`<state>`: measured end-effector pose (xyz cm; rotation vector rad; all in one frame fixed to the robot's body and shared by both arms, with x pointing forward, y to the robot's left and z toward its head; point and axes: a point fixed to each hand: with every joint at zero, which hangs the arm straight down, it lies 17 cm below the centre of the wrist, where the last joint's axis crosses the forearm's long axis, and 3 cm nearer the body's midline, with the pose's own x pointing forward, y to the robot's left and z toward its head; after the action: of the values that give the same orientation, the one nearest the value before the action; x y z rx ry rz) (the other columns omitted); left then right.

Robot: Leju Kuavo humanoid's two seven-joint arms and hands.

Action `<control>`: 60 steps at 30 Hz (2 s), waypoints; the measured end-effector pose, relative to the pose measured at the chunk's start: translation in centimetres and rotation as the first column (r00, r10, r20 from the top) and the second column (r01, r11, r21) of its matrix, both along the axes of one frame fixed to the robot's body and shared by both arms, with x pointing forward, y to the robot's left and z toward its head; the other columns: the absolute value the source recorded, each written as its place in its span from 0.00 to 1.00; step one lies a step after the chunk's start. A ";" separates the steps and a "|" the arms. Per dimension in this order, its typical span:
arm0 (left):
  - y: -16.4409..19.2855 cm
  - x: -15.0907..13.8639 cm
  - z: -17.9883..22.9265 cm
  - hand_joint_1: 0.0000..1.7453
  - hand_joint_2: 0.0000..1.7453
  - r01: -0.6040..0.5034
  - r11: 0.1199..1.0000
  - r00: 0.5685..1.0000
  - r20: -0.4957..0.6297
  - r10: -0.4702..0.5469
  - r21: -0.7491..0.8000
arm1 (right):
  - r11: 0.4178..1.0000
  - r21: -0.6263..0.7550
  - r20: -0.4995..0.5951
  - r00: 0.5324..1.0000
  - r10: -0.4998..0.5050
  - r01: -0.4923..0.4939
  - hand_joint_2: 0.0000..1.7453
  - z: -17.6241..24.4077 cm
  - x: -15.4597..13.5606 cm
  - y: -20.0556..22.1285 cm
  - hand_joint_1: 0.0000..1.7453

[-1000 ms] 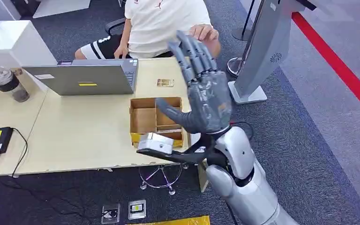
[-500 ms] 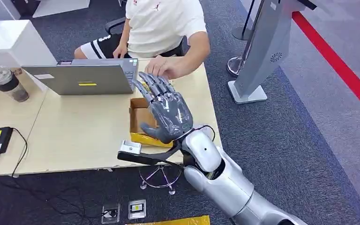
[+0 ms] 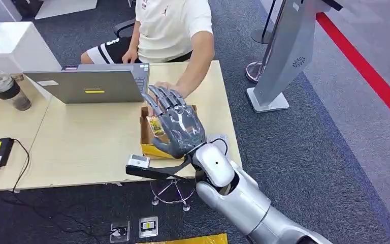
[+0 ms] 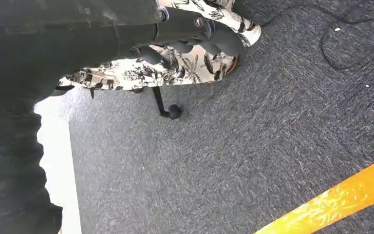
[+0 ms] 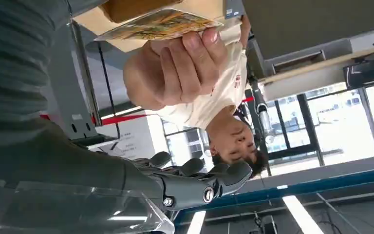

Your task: Pass the card to the sensor for recognition and then transmit it.

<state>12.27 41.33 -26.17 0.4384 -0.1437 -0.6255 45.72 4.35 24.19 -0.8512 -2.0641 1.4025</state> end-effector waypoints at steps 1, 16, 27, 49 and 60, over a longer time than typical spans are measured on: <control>0.0 0.0 0.0 0.00 1.00 0.002 1.000 1.000 0.001 -0.002 0.000 | 1.000 -0.002 -0.001 1.000 -0.002 0.002 1.00 -0.1 0.0 0.0 0.00; -0.3 0.0 -0.1 0.00 1.00 0.023 1.000 1.000 -0.003 -0.023 -0.010 | 0.999 -0.024 -0.003 1.000 -0.027 0.026 1.00 -0.9 0.4 -0.7 1.00; -0.2 -0.4 -0.1 0.00 1.00 0.001 1.000 1.000 -0.020 -0.001 -0.004 | 0.999 -0.039 -0.010 1.000 -0.019 0.018 1.00 -1.4 0.2 -0.3 0.94; 0.3 -1.1 -0.1 0.00 1.00 -0.046 0.999 0.998 -0.044 0.047 0.023 | 0.967 0.184 -0.126 0.979 -0.157 0.179 1.00 -3.0 3.5 -6.9 1.00; 0.5 -1.2 0.0 0.00 1.00 -0.051 0.998 0.998 -0.043 0.053 0.030 | 0.870 0.281 -0.259 0.905 -0.336 0.404 1.00 -6.8 6.9 -16.3 1.00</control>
<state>11.06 41.88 -26.22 0.4546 -0.0818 -0.5861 52.61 -11.96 17.36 -0.8651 -1.7889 0.8650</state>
